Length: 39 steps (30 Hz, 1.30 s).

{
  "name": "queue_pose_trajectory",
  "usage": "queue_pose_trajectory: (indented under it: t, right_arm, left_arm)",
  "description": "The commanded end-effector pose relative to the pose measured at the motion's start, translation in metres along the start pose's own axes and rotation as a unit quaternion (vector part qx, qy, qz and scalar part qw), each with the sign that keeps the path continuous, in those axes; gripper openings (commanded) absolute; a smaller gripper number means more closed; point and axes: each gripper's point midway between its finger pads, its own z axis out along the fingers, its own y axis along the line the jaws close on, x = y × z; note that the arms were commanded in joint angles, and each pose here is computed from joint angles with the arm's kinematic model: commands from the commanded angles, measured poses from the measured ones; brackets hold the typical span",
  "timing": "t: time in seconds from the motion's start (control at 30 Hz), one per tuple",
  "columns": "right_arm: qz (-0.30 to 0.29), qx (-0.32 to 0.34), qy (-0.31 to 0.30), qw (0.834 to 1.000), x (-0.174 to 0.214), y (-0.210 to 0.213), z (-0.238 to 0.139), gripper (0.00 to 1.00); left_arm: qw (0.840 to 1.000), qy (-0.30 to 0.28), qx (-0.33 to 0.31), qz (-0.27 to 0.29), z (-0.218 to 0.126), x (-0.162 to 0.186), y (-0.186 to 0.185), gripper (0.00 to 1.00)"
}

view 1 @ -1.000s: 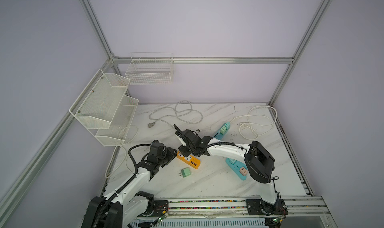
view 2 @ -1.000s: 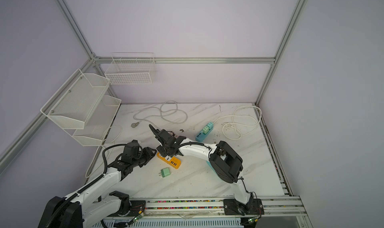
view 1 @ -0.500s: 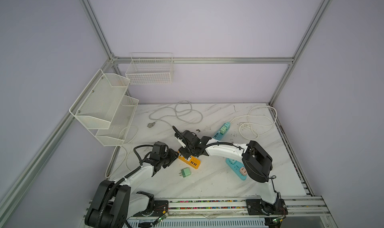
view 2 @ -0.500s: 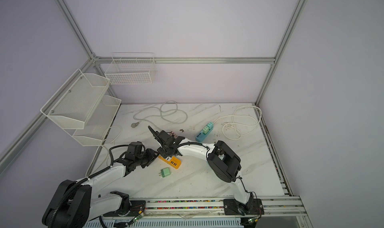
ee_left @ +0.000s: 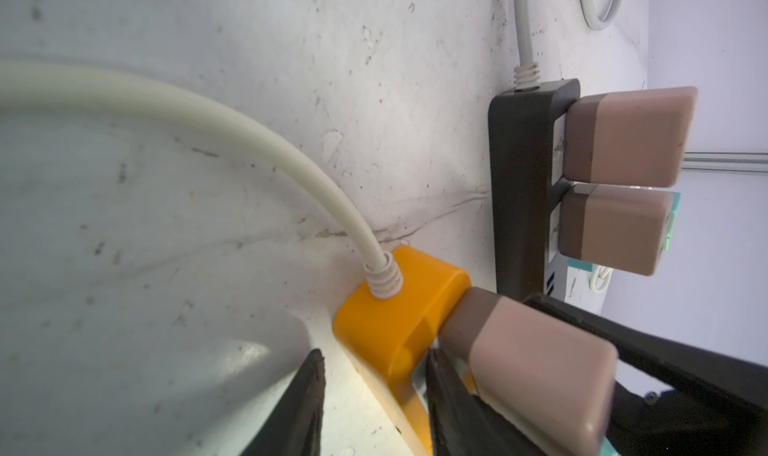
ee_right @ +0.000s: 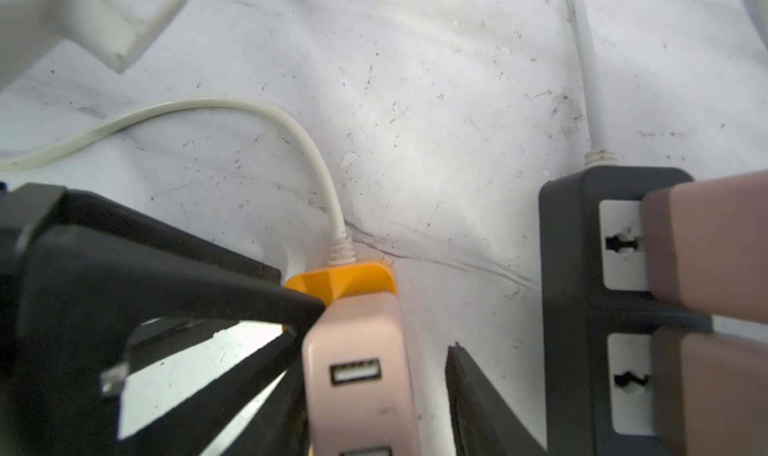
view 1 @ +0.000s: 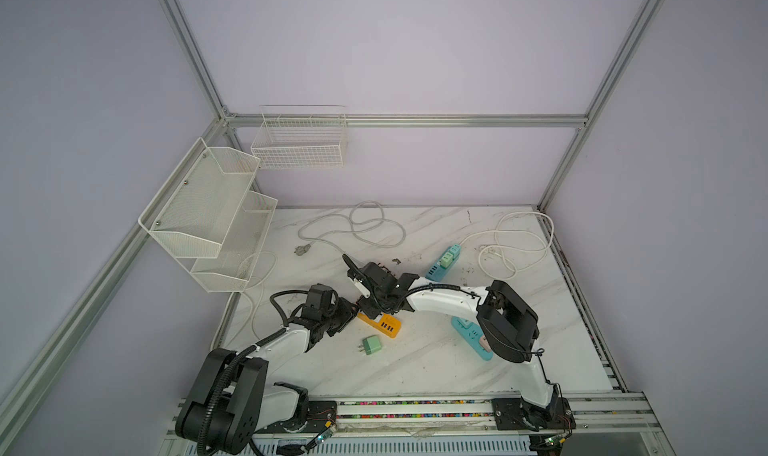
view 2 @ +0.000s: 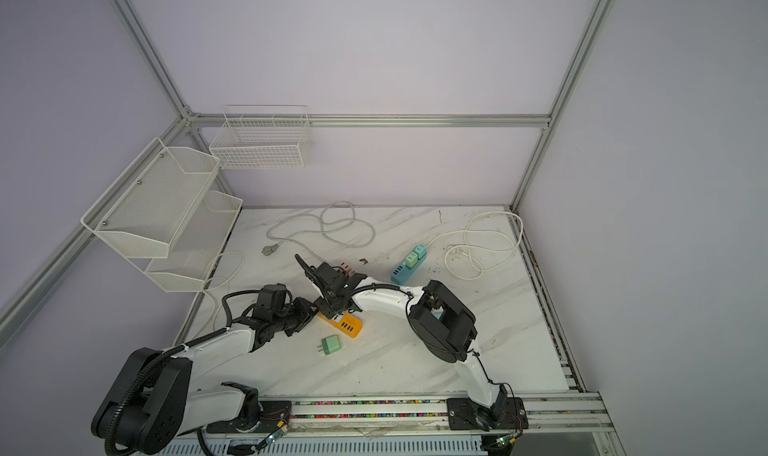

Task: Pull the plug off the socket
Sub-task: 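Hold the pink plug with the right gripper while the left holds the orange strip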

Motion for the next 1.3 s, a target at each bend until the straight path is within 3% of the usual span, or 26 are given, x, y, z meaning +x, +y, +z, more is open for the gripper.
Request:
queue_pose_trajectory:
  t: [0.0, 0.9, 1.27]
  right_arm:
    - [-0.013, -0.008, 0.006, 1.000, -0.002, 0.003, 0.000, 0.52]
    - [-0.047, -0.025, 0.030, 0.998, 0.011, 0.008, 0.006, 0.45]
    - [-0.060, -0.025, 0.022, 0.998, 0.005, 0.009, 0.002, 0.31]
  left_arm:
    - [0.999, 0.003, -0.044, -0.016, 0.000, 0.012, 0.034, 0.39]
    - [0.998, 0.023, -0.050, -0.033, 0.001, 0.027, 0.047, 0.35]
    - [0.997, 0.033, -0.055, -0.037, 0.000, 0.036, 0.055, 0.35]
